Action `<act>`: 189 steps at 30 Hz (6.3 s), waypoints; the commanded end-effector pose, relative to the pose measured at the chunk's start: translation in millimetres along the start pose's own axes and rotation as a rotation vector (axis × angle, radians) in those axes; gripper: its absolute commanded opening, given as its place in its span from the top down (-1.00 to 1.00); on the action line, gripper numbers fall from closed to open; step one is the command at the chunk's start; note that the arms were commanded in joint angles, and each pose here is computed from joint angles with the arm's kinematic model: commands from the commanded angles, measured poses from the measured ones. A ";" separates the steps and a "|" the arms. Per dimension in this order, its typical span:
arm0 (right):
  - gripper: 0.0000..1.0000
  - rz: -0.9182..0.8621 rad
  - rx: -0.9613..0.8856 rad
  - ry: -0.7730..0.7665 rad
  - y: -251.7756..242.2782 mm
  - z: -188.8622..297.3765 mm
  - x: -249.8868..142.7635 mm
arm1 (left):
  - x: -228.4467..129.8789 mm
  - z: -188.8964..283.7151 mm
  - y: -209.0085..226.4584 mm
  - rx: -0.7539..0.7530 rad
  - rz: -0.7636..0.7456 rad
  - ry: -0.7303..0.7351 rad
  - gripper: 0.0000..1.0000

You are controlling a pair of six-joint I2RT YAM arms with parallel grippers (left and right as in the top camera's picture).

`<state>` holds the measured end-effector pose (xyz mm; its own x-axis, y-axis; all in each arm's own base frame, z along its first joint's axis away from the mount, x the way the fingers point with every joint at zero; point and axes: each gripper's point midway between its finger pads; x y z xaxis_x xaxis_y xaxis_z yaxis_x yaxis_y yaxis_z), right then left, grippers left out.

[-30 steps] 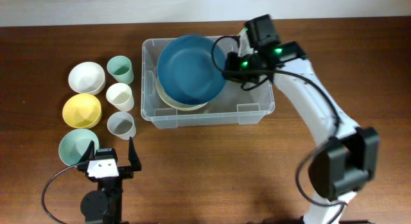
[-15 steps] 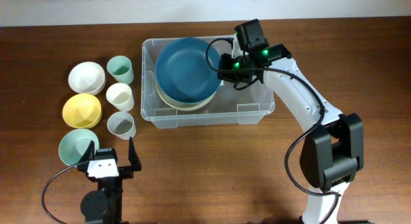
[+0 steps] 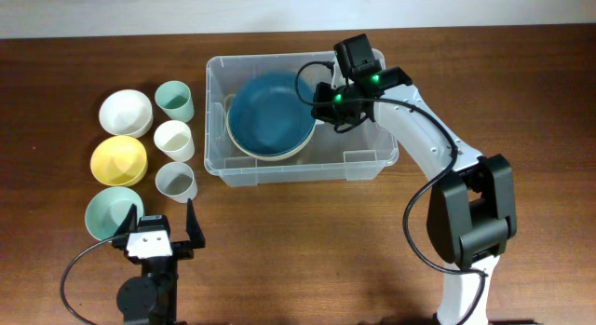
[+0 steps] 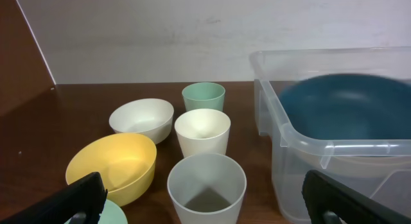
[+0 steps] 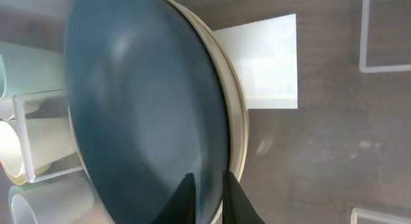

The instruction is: Pack container

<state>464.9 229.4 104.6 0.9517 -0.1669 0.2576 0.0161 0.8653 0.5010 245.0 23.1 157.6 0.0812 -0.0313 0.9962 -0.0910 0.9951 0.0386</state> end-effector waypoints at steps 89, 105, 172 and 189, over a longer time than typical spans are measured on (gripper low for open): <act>-0.98 -0.908 -0.530 -0.212 -359.2 398.0 -45.1 | -1.3 0.1 -0.5 -0.003 -0.015 0.001 -1.00; -0.98 -0.908 -0.530 -0.212 -359.2 398.0 -45.1 | 17.9 1.0 -6.6 -0.039 -0.016 -0.077 -0.99; -0.98 -0.908 -0.530 -0.212 -359.2 398.0 -45.1 | -39.3 -62.8 156.5 0.612 0.502 1.264 -0.99; -0.98 -0.908 -0.530 -0.213 -359.2 398.0 -45.0 | -96.4 -37.8 152.3 0.577 0.568 1.525 -0.99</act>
<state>296.2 -262.9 239.3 0.4355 -0.8916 0.1244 0.8746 0.4517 0.1760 270.5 176.3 65.4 0.6902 0.7226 -0.0393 -0.7169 0.6901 0.0987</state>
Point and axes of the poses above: each gripper's point midway between its finger pads, its own z axis back along the fingers, its own y axis along the line the jaws close on, x = y × z
